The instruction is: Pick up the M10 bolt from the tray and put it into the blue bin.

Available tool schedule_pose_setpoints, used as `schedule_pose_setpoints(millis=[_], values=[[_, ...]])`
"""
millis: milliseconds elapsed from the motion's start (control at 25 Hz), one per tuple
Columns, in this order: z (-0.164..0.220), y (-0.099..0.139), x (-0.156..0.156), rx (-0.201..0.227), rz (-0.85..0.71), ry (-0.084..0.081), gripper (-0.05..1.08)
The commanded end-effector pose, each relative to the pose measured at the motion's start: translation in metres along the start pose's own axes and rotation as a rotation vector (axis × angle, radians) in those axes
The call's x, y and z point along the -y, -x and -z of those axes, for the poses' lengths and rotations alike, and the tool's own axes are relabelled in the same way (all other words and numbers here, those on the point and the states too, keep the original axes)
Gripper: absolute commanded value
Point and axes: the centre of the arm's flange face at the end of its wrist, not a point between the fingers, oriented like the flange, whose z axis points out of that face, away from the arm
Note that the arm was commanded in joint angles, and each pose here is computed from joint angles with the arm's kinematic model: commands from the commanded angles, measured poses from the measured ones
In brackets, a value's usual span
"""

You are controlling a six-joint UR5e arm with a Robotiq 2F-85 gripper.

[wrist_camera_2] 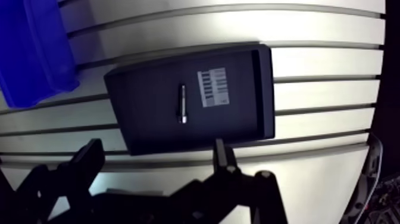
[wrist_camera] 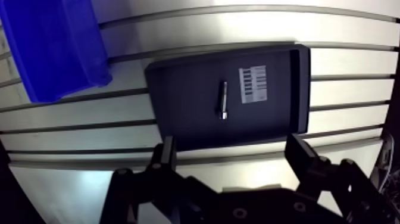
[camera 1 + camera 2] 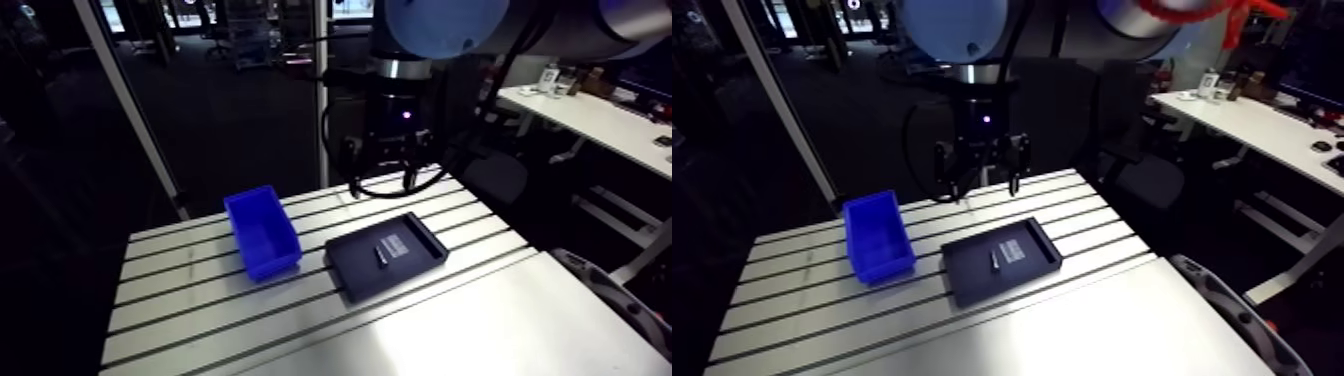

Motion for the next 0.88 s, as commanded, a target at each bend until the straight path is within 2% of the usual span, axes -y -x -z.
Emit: schedule_pose_setpoints(millis=[40,160,360,480,680,880], values=[[-0.029,0.011,-0.001,-0.007,-0.012,-0.001,0.01],[-0.04,0.018,-0.001,0.01,-0.022,-0.004,0.01],[-0.051,0.021,0.002,-0.004,-0.022,0.004,0.01],[-0.064,0.021,0.004,0.009,-0.029,-0.001,0.01],[-0.077,0.019,0.002,0.012,-0.043,0.005,0.02],[-0.09,0.014,0.001,0.036,-0.045,-0.002,0.04]])
